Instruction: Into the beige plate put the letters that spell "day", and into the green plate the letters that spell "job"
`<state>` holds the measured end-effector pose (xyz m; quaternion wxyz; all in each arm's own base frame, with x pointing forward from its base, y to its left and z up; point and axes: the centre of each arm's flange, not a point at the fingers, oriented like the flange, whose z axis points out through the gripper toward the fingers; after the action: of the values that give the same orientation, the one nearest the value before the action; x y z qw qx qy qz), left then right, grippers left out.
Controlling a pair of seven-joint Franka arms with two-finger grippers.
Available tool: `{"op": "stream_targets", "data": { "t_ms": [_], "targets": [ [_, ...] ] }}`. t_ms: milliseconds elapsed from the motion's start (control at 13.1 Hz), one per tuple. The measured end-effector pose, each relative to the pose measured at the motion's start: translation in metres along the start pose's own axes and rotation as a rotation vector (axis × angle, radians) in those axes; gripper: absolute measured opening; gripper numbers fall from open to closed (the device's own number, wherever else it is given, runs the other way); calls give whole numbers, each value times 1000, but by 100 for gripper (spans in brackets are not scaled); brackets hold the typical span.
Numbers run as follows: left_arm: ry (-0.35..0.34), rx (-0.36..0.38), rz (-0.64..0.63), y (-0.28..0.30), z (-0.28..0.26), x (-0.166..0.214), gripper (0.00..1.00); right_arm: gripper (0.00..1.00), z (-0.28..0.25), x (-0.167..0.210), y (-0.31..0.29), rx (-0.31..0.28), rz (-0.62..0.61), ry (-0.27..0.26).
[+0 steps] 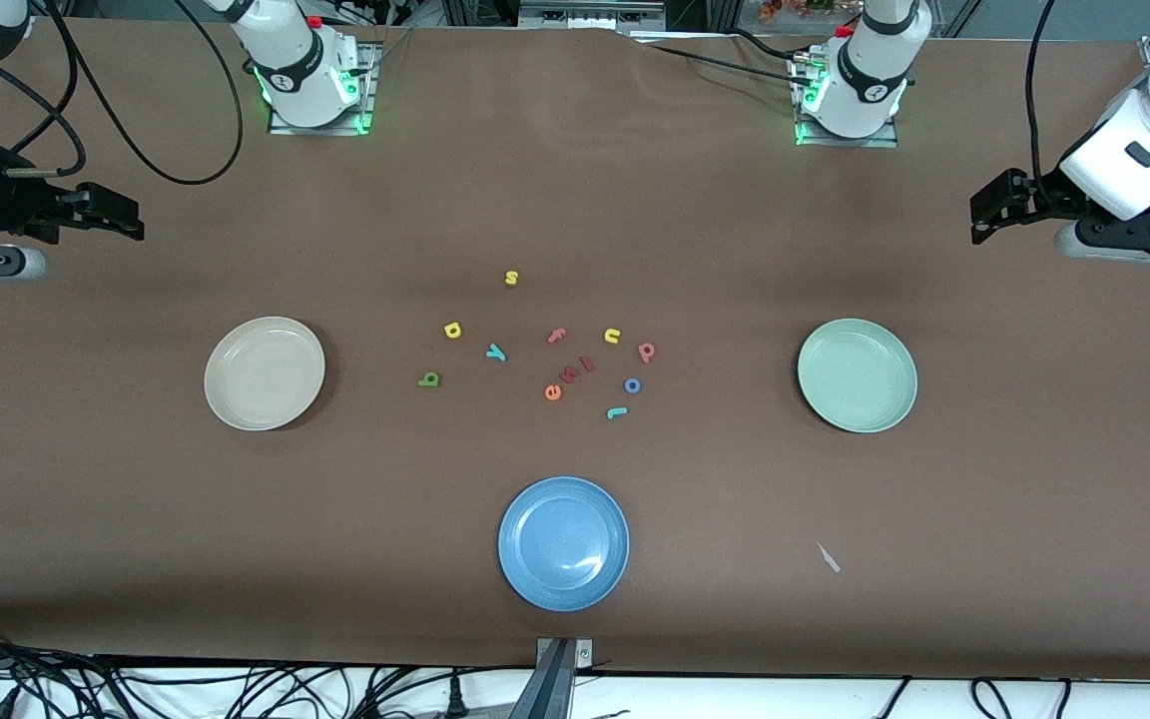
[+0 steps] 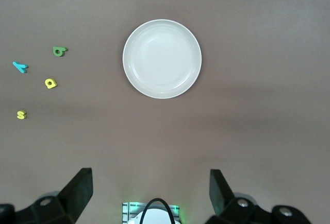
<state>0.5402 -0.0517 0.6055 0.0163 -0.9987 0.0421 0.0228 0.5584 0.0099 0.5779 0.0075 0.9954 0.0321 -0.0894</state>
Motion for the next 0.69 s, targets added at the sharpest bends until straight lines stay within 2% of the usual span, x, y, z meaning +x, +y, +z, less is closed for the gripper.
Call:
{"op": "stream_targets", "data": {
  "t_ms": [688],
  "targets": [
    [6, -1, 0, 0, -3, 0, 100, 100, 0, 0, 0, 0, 0, 0]
  ]
}}
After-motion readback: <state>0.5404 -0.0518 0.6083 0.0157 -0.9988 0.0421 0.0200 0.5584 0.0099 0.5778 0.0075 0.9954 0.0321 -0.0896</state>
